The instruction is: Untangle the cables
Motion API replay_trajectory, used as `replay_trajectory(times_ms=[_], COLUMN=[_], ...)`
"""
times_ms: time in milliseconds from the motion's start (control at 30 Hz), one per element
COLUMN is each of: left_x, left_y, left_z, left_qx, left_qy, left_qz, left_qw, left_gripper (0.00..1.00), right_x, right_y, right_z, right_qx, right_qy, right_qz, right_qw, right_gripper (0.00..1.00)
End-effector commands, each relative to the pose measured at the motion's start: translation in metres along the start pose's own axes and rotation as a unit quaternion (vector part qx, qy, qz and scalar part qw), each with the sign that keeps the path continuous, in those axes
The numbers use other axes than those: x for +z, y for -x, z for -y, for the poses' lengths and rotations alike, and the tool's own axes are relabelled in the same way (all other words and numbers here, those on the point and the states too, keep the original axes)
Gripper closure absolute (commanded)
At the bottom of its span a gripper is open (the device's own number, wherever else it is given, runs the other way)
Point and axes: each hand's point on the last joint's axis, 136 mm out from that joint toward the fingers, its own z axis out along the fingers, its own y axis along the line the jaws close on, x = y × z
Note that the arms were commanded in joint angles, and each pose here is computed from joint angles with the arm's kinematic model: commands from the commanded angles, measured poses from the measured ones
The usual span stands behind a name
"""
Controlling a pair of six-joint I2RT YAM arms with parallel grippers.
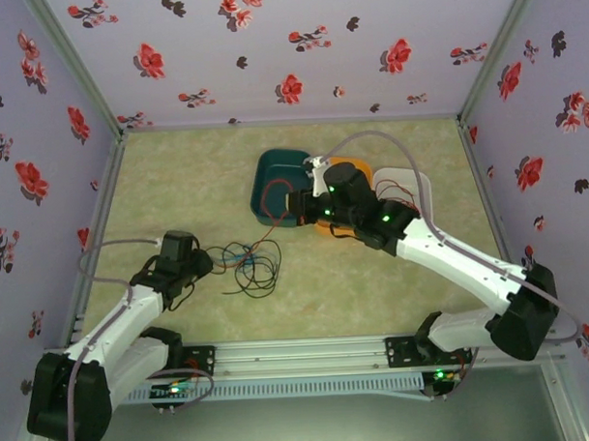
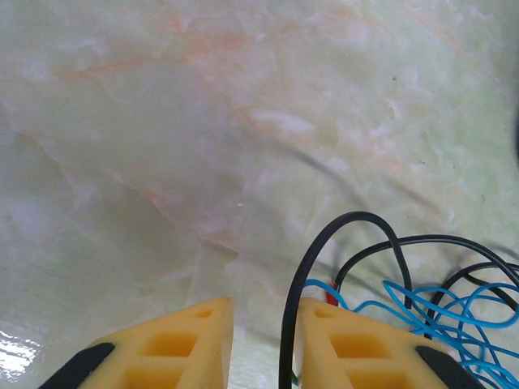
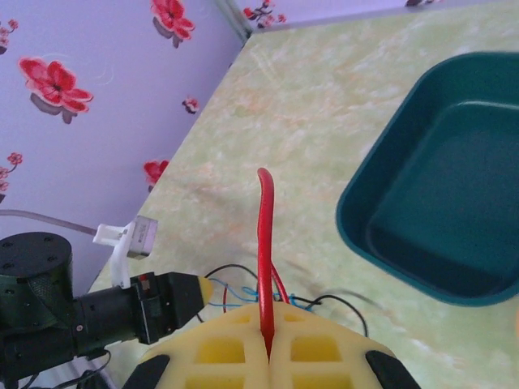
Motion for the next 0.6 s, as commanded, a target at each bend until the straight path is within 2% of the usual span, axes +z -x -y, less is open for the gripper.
replay_trajectory(times_ms=[0,400,500,567], left_x=[0.000,-0.003,-0.005,-0.007], left_y=[-0.001,0.001,0.004,0.007], left_z=[-0.011,-0.011,-0.008,-0.006], left_qx=[-0.015,-0.020,-0.022,-0.023], left_qy=[0.019,0.020,0.014,0.012], left_qz=[0.001,0.003,0.008,0.012], left_qw=[1.000,1.000,1.000,1.000], left_gripper=[0.73,0.71,0.63,0.54], right_x=[-0.033,-0.133,-0.158,-0.173], right_y=[0.030,0.079,0.088,0.093], right_z=[0.002,0.014,0.034,0.049], right_qx=[-0.039,-0.086,-0.086,-0.081], right_qy=[-0.035,-0.132,-0.196,-0.244], right_qz=[0.045,0.150,0.183,0.201], right_qw=[0.998,0.976,0.960,0.945], right_gripper=[1.00,1.00,1.00,1.00])
